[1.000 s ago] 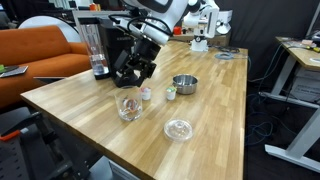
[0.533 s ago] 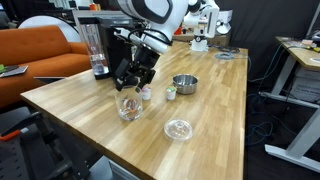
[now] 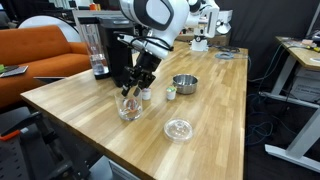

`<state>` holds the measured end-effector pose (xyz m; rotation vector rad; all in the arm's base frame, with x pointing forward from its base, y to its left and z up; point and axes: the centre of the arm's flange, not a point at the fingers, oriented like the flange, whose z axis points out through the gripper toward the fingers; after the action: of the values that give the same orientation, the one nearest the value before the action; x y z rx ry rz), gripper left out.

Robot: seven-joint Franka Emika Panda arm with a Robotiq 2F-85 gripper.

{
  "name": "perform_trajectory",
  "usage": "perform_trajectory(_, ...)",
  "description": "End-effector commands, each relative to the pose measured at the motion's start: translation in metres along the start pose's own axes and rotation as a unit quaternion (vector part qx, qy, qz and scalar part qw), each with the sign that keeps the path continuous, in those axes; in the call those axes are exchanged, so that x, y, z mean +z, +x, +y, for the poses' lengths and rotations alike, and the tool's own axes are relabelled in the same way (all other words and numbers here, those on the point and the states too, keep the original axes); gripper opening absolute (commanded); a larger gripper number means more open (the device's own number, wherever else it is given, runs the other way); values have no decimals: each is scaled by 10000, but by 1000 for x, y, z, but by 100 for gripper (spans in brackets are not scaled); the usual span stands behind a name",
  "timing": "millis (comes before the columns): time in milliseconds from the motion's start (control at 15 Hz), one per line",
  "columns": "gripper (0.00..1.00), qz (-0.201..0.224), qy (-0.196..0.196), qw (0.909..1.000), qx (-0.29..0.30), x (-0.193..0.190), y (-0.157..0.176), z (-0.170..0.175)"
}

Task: Place the cup on the coffee maker

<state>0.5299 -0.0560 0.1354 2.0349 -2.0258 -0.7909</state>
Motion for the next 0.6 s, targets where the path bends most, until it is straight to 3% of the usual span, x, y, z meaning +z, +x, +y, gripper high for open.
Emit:
perform_trajectory(0,29,-131,121,9997,154,-3,5,-4)
perform_trajectory(267,2,-73,121,9997,190,-9,13,0)
perform_trajectory(533,1,2,118,9991,407,-15,23,7)
